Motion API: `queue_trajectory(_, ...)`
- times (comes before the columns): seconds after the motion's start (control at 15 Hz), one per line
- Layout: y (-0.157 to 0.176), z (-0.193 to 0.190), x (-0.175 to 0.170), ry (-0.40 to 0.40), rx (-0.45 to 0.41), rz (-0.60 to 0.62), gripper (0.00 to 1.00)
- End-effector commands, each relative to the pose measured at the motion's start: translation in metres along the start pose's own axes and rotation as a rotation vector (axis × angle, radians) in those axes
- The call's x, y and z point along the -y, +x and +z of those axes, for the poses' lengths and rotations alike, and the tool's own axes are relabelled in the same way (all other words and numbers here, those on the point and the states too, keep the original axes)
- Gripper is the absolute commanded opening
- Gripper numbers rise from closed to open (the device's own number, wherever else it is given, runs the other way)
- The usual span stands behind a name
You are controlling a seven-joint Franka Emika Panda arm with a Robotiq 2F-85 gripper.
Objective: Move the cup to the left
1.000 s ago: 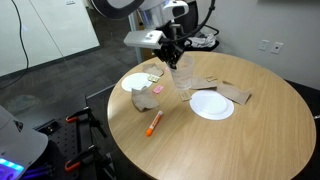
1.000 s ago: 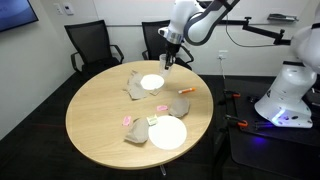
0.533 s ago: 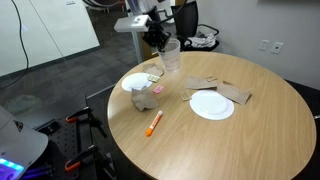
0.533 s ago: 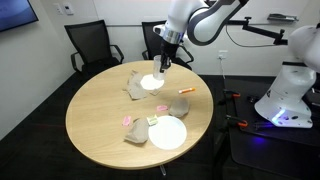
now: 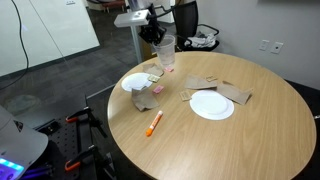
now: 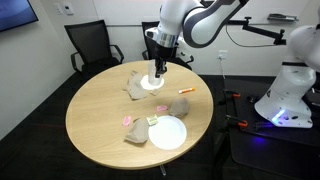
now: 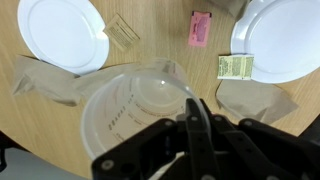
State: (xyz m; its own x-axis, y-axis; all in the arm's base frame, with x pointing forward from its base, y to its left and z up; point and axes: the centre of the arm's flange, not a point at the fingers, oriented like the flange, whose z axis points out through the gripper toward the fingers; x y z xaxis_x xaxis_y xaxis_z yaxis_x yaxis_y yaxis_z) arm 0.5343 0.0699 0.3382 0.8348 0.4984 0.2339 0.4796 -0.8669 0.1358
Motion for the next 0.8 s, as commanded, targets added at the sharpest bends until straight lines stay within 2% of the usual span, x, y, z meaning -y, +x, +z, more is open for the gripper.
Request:
queue_trajectory(0.0,0.026,0.018,0.009,0.010,0.075,-0.052,0.01)
queue_trajectory(0.13,0.033,0.032,0.015,0.012,0.098,-0.083,0.01)
queue_trajectory(0.47,0.047,0.065,0.027,0.003,0.078,-0.139,0.01)
queue_trajectory(0.73,0.057,0.088,0.035,0.016,0.069,-0.140,0.01)
